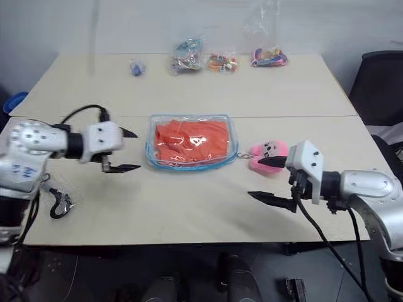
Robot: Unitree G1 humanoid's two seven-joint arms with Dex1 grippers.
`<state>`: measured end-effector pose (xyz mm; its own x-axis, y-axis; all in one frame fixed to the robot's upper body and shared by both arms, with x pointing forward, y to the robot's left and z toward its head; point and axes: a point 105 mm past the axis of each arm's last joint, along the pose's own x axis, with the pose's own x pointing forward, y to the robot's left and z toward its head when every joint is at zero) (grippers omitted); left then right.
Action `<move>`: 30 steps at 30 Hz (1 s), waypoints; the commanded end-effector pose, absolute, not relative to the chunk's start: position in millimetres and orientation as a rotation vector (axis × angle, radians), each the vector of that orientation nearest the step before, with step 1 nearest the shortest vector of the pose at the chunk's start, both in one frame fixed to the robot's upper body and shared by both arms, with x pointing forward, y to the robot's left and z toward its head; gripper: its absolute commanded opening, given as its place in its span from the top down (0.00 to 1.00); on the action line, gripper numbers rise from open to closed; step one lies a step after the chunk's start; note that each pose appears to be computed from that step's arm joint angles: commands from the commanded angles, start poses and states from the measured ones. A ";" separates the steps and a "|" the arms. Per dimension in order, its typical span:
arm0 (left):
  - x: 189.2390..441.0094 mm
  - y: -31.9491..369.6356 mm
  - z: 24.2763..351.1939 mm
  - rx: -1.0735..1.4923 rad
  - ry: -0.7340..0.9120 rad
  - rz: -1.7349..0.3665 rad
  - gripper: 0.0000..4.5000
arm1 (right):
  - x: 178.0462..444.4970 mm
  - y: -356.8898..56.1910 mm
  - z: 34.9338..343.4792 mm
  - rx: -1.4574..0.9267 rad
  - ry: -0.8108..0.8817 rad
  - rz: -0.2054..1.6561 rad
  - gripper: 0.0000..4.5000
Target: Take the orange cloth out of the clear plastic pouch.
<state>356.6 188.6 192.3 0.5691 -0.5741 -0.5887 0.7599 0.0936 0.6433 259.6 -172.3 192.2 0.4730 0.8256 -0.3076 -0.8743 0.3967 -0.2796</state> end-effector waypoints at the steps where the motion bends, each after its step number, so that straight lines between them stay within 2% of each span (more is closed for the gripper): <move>1: 375.9 182.6 195.9 1.199 0.141 -0.980 0.00 | 251.2 -166.3 206.2 -0.472 0.073 1.080 0.00; 7: 383.7 155.3 182.4 1.175 0.093 -1.077 0.00 | 248.1 -165.0 203.3 -0.459 0.078 1.053 0.00; 13: 379.7 153.2 167.2 1.144 0.127 -1.120 0.00 | 247.6 -163.8 202.5 -0.465 0.083 1.043 0.00; 16: 382.6 153.6 164.1 1.110 0.132 -1.103 0.13 | 249.1 -164.3 203.7 -0.471 0.080 1.035 0.00; 28: 368.5 167.4 168.6 1.138 0.090 -1.155 0.96 | 241.3 -161.5 206.1 -0.475 0.103 1.089 0.00; 30: 362.1 174.4 169.7 1.145 0.083 -1.183 0.99 | 238.5 -162.0 205.5 -0.473 0.119 1.110 0.00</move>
